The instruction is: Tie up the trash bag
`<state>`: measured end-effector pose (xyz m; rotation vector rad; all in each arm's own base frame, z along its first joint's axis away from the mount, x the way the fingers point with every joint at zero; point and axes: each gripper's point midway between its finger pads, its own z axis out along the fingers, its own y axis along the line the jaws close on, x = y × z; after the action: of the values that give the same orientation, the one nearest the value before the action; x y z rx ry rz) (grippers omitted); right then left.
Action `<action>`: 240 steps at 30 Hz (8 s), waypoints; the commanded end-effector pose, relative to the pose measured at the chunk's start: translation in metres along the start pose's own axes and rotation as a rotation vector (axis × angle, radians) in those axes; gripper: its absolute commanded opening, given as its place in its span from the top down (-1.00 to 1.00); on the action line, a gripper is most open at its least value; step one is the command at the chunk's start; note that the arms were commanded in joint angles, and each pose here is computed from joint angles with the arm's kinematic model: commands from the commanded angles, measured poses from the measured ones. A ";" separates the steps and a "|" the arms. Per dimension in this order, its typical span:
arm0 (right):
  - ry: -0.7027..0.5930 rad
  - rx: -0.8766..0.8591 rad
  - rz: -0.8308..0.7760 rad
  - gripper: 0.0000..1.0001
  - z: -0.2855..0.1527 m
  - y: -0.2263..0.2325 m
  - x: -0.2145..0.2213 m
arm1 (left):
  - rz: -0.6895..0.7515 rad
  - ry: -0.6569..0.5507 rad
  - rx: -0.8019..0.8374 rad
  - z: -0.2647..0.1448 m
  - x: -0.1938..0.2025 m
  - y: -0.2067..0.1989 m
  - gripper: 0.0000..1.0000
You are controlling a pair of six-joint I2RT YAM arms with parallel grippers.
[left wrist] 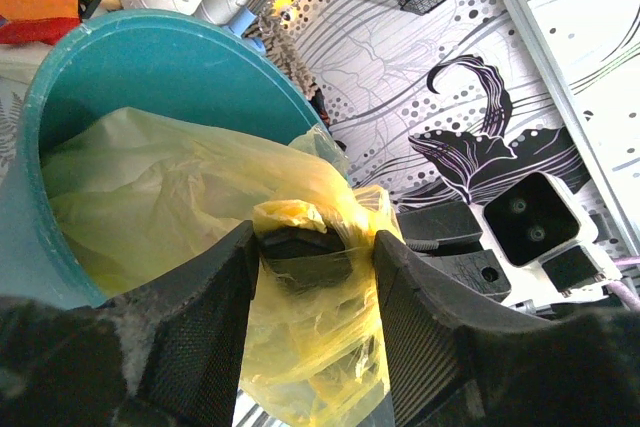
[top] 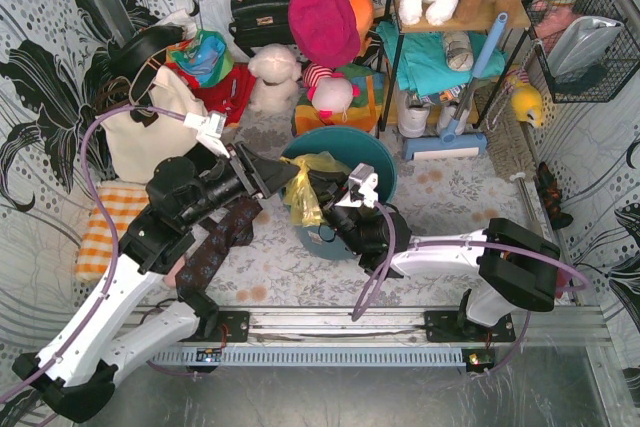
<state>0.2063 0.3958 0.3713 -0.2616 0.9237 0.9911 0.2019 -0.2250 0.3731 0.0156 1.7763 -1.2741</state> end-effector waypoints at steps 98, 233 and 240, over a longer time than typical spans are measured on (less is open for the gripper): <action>0.382 0.205 0.492 -0.18 -0.071 -0.010 -0.065 | 0.207 -0.150 -0.004 0.016 -0.066 -0.031 1.00; 0.905 0.325 0.422 0.12 -0.123 -0.002 -0.049 | 0.408 -0.037 -0.081 0.199 -0.095 0.068 1.00; 0.916 0.358 0.440 -0.15 -0.131 -0.005 -0.036 | 0.403 -0.030 -0.082 0.200 -0.092 0.070 1.00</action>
<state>0.1291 0.2949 0.3184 -0.2590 2.0427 1.0659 0.4239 -0.3021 0.3503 0.2861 1.7751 -0.8813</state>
